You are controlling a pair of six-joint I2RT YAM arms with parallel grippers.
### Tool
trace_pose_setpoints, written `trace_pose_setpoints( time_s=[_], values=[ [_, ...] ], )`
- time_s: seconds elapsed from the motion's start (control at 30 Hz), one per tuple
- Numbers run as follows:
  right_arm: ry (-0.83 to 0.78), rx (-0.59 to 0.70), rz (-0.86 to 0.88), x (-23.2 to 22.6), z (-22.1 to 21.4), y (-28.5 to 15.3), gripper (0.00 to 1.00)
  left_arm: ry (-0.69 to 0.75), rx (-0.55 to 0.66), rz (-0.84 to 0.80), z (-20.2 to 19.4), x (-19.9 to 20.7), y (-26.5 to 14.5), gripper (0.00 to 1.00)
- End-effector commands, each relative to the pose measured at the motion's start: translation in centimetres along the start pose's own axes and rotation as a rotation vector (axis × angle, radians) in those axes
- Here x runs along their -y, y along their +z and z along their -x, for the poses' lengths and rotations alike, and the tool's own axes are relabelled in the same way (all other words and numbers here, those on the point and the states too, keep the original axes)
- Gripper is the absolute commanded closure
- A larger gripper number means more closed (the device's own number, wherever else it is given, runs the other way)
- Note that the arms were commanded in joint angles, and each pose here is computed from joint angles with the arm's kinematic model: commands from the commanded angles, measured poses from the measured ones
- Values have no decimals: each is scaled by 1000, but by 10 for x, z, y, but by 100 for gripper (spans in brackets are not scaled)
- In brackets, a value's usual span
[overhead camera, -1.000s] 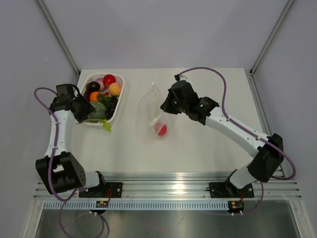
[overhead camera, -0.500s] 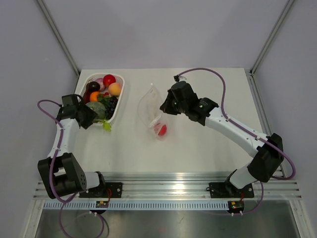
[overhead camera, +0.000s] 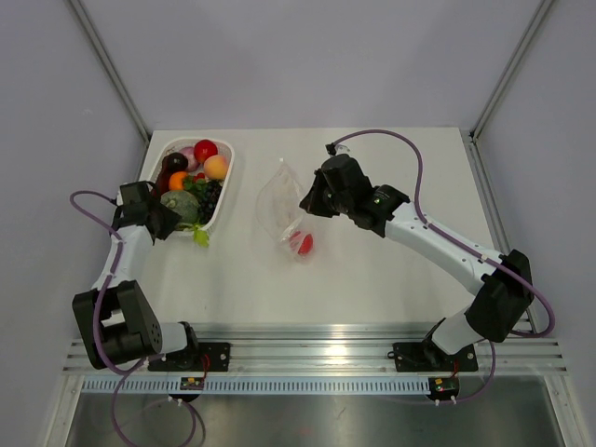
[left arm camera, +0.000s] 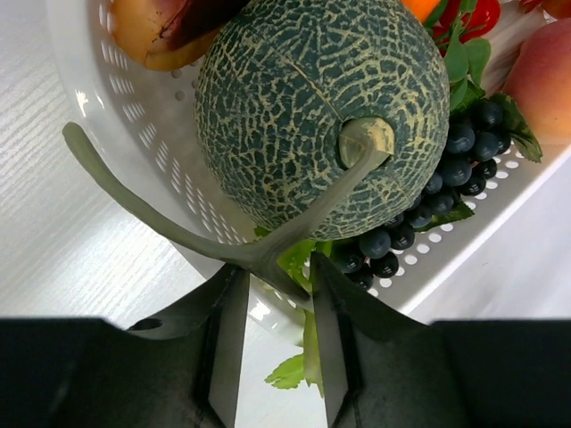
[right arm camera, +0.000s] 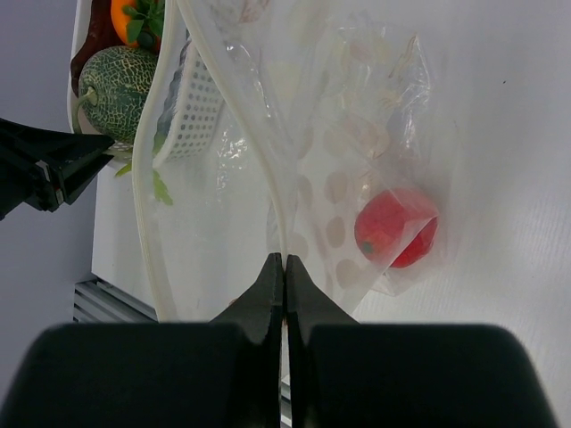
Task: Place the food in the zip-top bag and seal the zipper
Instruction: Pick up the fake fruit from the bin.
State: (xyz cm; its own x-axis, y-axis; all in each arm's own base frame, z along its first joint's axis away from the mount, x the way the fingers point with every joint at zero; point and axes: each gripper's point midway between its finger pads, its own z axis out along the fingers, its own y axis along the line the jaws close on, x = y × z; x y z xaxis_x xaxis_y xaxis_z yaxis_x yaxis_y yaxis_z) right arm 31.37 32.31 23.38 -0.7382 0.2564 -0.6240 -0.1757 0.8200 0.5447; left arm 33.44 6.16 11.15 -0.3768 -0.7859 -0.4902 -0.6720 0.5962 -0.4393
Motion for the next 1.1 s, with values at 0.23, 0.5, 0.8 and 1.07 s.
trace_pose_setpoints(
  time_s=[0.23, 0.5, 0.8, 1.07],
  values=[
    [13, 14, 26, -7, 2, 0, 100, 23, 143, -58, 42, 23, -25, 100],
    [15, 6, 36, -11, 3, 3, 100, 112, 219, -142, 84, 62, -53, 100],
    [13, 3, 46, -17, 6, 6, 100, 208, 239, -322, 98, 108, -100, 100],
    [17, -6, 55, -23, 9, 17, 100, 400, 107, -616, 53, 173, -179, 100]
  ],
)
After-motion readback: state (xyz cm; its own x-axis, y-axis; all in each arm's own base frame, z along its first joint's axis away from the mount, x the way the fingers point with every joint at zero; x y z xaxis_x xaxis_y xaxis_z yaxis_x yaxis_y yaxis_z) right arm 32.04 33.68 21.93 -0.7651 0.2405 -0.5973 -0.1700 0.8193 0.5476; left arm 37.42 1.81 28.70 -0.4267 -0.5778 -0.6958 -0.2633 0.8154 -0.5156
